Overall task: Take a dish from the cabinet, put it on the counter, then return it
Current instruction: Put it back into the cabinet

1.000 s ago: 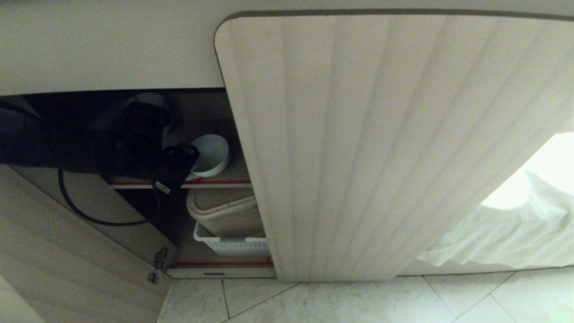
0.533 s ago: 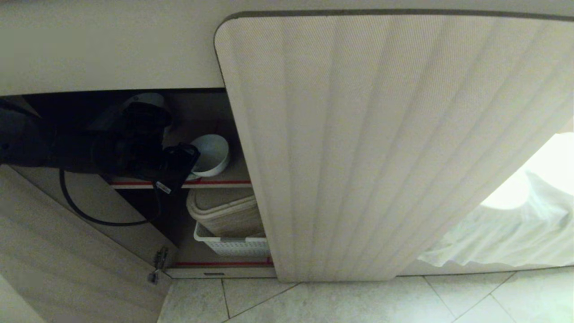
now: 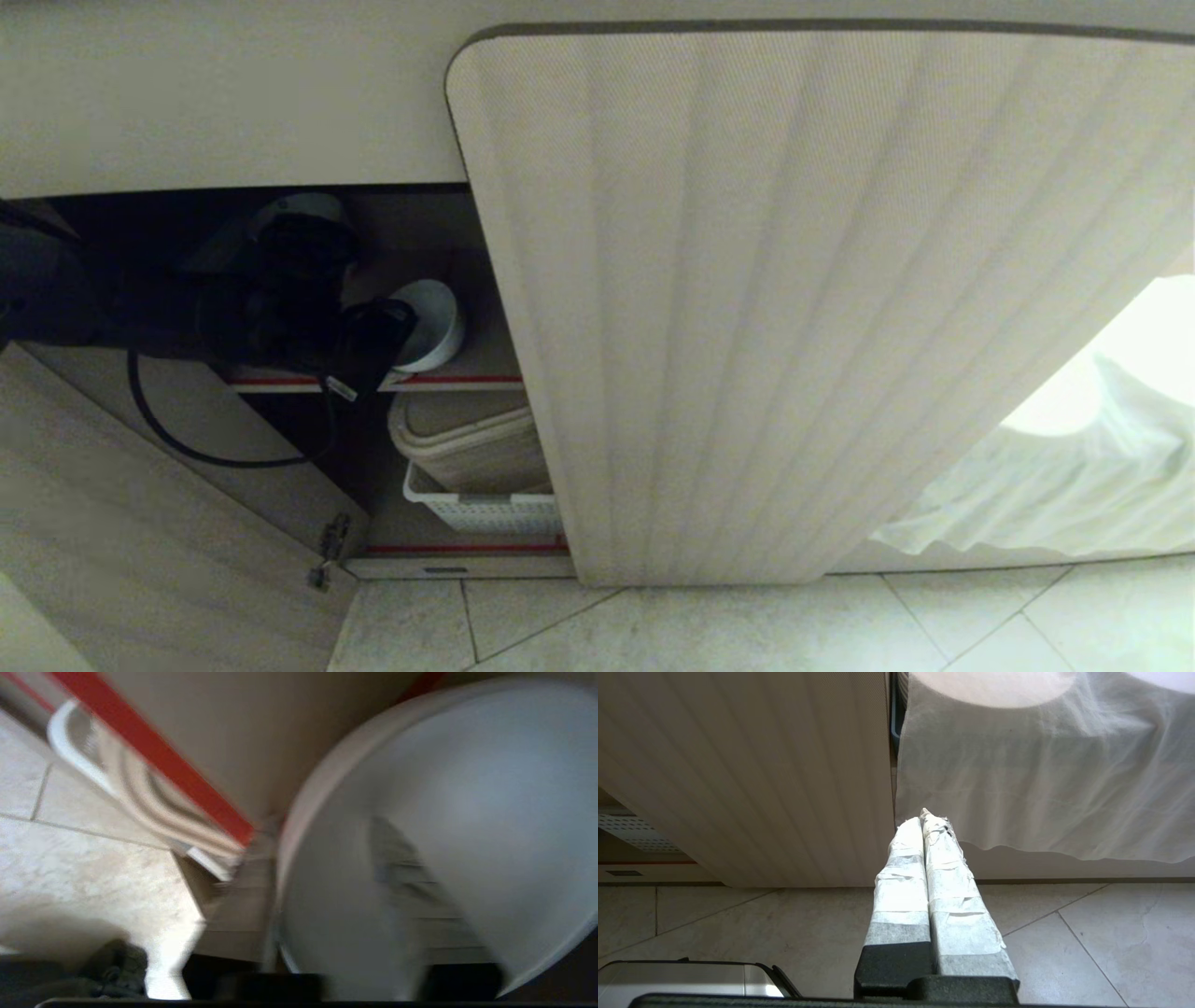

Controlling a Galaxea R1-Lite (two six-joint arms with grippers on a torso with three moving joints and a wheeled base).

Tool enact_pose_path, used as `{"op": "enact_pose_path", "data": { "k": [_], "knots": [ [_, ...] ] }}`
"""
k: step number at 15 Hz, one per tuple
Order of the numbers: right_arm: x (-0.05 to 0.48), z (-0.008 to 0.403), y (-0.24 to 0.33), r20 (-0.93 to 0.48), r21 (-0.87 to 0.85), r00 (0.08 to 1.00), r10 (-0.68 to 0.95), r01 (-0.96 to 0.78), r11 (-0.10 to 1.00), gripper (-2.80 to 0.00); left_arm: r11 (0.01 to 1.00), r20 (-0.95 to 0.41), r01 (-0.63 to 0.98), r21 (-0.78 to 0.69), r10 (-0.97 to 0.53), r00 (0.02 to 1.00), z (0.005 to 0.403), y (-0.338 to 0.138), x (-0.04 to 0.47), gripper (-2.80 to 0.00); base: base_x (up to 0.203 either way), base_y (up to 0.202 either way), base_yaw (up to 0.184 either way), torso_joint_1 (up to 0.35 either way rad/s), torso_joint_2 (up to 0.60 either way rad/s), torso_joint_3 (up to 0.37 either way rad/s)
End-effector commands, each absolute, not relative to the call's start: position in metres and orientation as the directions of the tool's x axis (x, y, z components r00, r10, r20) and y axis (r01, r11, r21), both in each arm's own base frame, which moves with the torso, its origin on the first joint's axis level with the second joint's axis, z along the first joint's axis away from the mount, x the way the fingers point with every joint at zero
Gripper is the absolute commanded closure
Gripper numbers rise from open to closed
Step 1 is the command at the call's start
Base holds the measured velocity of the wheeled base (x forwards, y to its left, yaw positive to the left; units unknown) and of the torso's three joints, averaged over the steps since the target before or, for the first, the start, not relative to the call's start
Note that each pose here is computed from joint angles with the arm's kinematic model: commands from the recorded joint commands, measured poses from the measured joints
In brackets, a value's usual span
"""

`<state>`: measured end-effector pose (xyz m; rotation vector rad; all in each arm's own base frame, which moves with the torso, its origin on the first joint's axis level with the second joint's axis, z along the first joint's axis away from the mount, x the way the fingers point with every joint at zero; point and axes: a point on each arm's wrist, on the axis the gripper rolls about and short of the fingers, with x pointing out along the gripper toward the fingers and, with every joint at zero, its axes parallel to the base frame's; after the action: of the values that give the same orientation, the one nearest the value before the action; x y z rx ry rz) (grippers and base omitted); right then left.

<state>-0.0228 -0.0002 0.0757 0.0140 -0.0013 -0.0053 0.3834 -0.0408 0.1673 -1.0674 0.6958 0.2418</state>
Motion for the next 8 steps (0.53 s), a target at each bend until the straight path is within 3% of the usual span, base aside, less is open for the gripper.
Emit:
{"op": "enact_pose_path", "data": {
  "k": [1, 8],
  "knots": [
    [-0.0228, 0.0756, -0.0001, 0.002, 0.014, 1.000, -0.006, 0.006, 1.000, 0.00, 0.473, -0.605, -0.484, -0.736, -0.141, 0.784, 0.1703, -0.0411, 0.3859, -2.80, 0.000, 0.000, 0.000, 0.000, 0.00, 0.000],
    [-0.0228, 0.0756, -0.0002, 0.002, 0.014, 1.000, -0.005, 0.005, 1.000, 0.00, 0.473, -0.562, -0.454, -0.755, -0.110, 0.820, 0.1741, -0.0414, 0.3898, -2.80, 0.000, 0.000, 0.000, 0.000, 0.00, 0.000]
  ]
}}
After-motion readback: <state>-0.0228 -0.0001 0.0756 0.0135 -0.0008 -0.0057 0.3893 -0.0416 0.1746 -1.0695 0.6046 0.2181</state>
